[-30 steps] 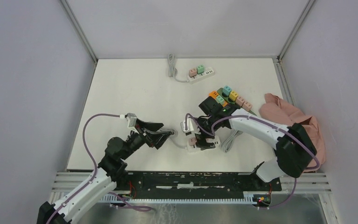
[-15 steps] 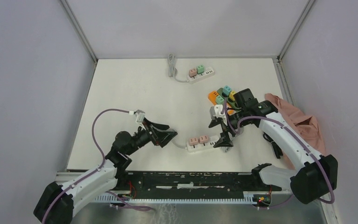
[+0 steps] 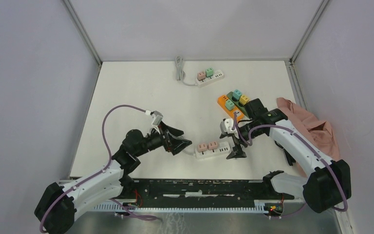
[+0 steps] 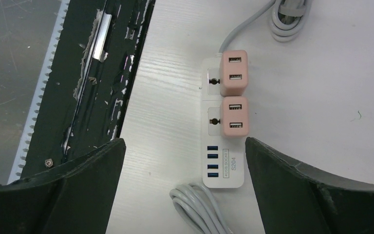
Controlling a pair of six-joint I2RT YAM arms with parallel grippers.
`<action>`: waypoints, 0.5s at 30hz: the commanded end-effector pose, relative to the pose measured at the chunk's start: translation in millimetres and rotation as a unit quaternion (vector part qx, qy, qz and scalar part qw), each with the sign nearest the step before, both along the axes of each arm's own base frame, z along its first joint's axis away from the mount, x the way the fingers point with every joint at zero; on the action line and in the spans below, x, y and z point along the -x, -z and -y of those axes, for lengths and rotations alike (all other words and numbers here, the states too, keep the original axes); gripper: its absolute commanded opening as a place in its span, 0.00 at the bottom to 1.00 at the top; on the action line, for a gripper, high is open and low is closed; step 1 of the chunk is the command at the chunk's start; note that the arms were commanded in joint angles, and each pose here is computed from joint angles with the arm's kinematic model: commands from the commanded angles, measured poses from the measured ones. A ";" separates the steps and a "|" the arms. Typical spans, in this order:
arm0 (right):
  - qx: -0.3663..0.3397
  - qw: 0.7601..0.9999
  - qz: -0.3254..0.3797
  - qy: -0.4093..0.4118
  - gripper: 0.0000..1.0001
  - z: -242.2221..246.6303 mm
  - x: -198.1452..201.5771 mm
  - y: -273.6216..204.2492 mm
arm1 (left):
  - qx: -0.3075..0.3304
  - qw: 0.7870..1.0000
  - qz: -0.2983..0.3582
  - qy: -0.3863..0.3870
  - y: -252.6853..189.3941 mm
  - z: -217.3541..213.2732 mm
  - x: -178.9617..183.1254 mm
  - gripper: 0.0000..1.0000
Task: Pull the plug off the socket
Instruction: Remove the plug from the socket.
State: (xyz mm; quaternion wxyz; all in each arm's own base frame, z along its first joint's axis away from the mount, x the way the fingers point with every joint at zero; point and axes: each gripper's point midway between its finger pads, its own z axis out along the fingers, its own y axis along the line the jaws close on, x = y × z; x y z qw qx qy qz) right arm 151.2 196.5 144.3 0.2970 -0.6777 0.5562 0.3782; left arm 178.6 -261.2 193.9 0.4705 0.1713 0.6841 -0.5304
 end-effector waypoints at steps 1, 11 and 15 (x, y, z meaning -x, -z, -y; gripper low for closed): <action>-0.006 1.000 0.027 -0.004 1.00 3.1 -3.9 -0.8 | -0.029 0.994 0.101 -0.004 -19.6 -0.2 1.4 0.96; 0.013 1.000 0.025 -0.009 1.00 7.4 -8.0 10.3 | -0.005 0.992 0.123 0.009 -31.2 7.0 9.9 0.98; 0.018 0.999 0.025 -0.013 1.00 8.6 -7.6 11.2 | -0.022 0.993 0.116 -0.016 -23.2 2.3 2.2 0.99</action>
